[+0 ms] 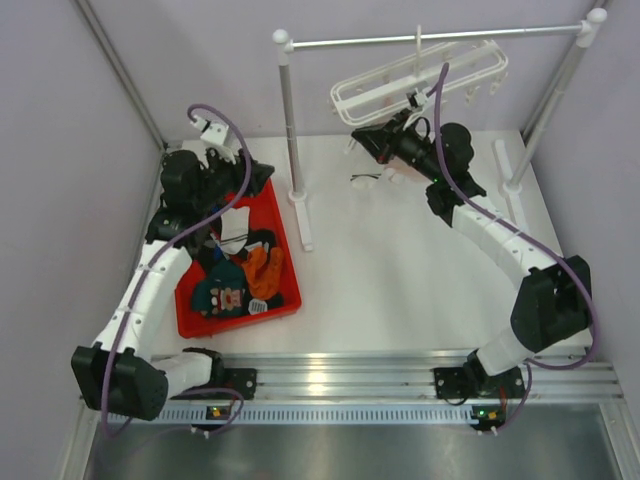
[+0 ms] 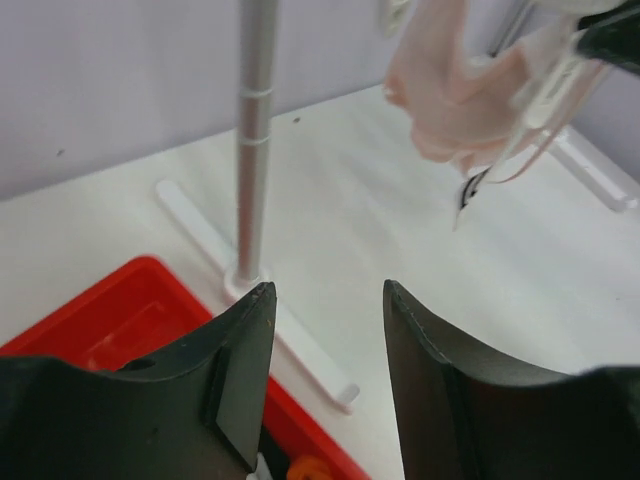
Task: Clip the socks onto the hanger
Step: Pick up the sock from the bin.
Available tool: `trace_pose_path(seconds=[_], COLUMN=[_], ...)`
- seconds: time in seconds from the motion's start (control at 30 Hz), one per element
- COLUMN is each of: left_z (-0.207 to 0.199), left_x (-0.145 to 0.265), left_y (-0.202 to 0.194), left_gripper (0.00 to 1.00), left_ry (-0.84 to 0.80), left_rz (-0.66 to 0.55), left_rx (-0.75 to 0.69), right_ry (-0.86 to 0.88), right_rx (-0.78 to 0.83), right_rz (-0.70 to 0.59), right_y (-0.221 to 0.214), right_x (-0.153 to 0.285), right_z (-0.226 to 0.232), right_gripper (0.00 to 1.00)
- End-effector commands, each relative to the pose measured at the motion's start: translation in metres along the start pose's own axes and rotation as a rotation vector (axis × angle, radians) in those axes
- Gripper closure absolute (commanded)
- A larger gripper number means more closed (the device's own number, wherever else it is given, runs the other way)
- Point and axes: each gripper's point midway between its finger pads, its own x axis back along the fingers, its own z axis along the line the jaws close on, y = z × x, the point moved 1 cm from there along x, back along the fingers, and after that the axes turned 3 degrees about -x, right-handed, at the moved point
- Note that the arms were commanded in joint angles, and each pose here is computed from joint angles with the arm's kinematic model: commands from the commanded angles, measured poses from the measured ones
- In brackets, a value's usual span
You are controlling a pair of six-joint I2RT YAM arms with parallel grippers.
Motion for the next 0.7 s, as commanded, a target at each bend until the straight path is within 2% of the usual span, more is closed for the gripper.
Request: trace_pose_path(seconds=[0.0, 0.3, 0.47, 0.67], left_z=[0.044, 0.110, 0.137, 0.155], left_x=[0.023, 0.024, 0.010, -0.013], left_y=[-0.052, -0.143, -0.171, -0.206], left_gripper=[0.49, 0.52, 0.54, 0.54], left_ry=[0.174, 0.394, 0.478, 0.467], left_rz=[0.188, 0.484, 0.557, 0.652], left_rx=[0.121, 0.098, 0.120, 0.134], right_ry=[0.039, 0.042, 0.039, 0.034], right_rx=[0.024, 0.026, 0.031, 0.035], right_rz=[-0.068, -0.066, -0.057, -0.050], right_y=[0.040, 0.044, 0.042, 0.040], right_x=[0.007, 0.010, 0.010, 0.009], right_z=[0.016, 0.018, 0.017, 0.014], right_gripper=[1.00, 1.00, 1.00, 1.00])
